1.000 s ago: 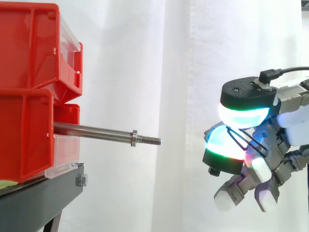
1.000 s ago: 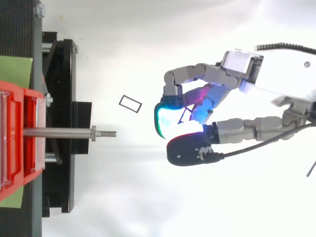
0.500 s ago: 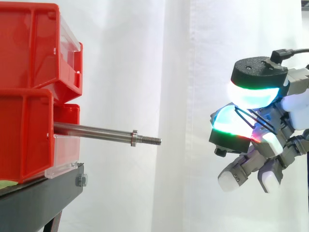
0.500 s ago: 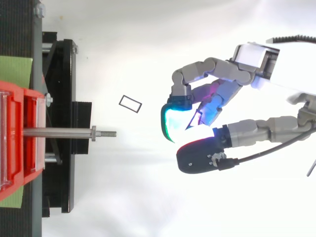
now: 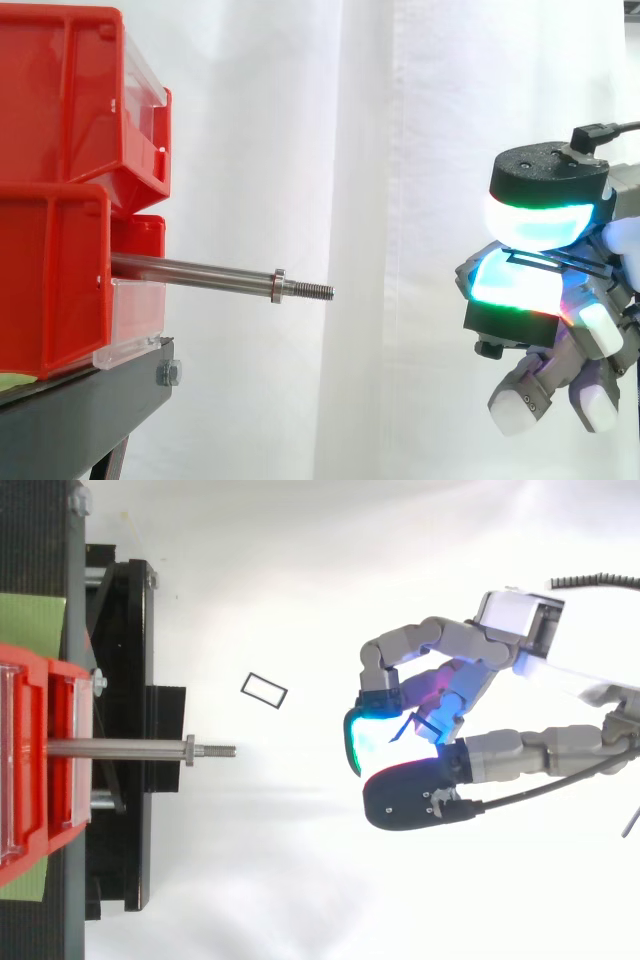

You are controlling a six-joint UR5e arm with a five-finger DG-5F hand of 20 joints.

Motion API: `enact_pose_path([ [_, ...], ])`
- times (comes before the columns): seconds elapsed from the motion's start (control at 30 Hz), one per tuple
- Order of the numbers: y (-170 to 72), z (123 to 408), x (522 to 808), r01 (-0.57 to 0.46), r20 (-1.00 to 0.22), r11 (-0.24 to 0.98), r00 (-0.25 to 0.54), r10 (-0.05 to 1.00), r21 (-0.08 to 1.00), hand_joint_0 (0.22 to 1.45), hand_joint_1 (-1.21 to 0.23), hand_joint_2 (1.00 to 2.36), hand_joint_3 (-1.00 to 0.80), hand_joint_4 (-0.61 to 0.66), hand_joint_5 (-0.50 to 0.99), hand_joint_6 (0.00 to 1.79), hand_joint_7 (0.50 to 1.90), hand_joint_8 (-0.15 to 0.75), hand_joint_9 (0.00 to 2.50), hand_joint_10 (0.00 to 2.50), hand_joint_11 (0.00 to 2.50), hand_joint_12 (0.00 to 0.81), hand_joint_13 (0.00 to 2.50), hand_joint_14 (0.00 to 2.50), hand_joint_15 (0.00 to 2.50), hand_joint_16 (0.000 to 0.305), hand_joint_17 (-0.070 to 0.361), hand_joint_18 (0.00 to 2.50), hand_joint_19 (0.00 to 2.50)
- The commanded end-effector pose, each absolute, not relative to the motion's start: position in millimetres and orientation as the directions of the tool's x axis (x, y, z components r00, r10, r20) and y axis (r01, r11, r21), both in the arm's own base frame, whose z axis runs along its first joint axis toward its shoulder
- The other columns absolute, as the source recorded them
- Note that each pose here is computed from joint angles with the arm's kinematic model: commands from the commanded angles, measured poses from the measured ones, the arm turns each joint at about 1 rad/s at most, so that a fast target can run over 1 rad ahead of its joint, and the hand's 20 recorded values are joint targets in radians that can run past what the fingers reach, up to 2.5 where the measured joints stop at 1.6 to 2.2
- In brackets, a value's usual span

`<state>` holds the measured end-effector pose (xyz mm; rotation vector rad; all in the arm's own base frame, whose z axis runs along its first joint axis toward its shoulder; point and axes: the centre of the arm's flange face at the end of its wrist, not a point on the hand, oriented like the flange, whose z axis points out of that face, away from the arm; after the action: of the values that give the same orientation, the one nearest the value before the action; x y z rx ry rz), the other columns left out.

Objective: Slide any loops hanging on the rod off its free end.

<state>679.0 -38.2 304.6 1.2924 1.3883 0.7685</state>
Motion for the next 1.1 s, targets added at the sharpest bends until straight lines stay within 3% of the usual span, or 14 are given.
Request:
enact_pose_path([
  [0.0,-37.7,303.9,678.8,0.293,-0.257,0.212,0.123,0.959,0.932,0.57,-0.57,1.02,-0.19,0.18,0.02,0.66,1.40,0.184,1.31,0.01,0.23,0.305,0.77,0.00,0.07,0.050,0.112,0.88,0.52],
  [0.2,-36.9,303.7,678.4,0.295,-0.258,0.213,0.122,0.958,0.931,0.58,-0.59,1.02,-0.23,0.16,0.03,0.65,1.37,0.158,1.39,0.01,0.19,0.281,0.86,0.00,0.08,0.046,0.104,0.93,0.52],
  [0.4,-38.0,304.6,678.0,0.295,-0.255,0.209,0.125,0.959,0.932,0.58,-0.61,1.02,-0.29,0.13,0.06,0.59,1.48,0.125,1.42,0.01,0.14,0.243,0.87,0.00,0.08,0.041,0.092,0.92,0.54],
  [0.8,-37.9,304.3,678.5,0.295,-0.255,0.209,0.125,0.959,0.932,0.57,-0.61,1.00,-0.50,0.09,0.07,0.56,1.49,0.120,1.46,0.00,0.13,0.231,0.91,0.00,0.08,0.039,0.088,0.96,0.54],
  [1.07,-38.0,303.6,678.2,0.297,-0.255,0.210,0.124,0.959,0.932,0.59,-0.70,1.00,-0.45,0.09,0.07,0.55,1.50,0.113,1.48,0.00,0.13,0.229,0.93,0.00,0.08,0.038,0.085,0.97,0.54],
])
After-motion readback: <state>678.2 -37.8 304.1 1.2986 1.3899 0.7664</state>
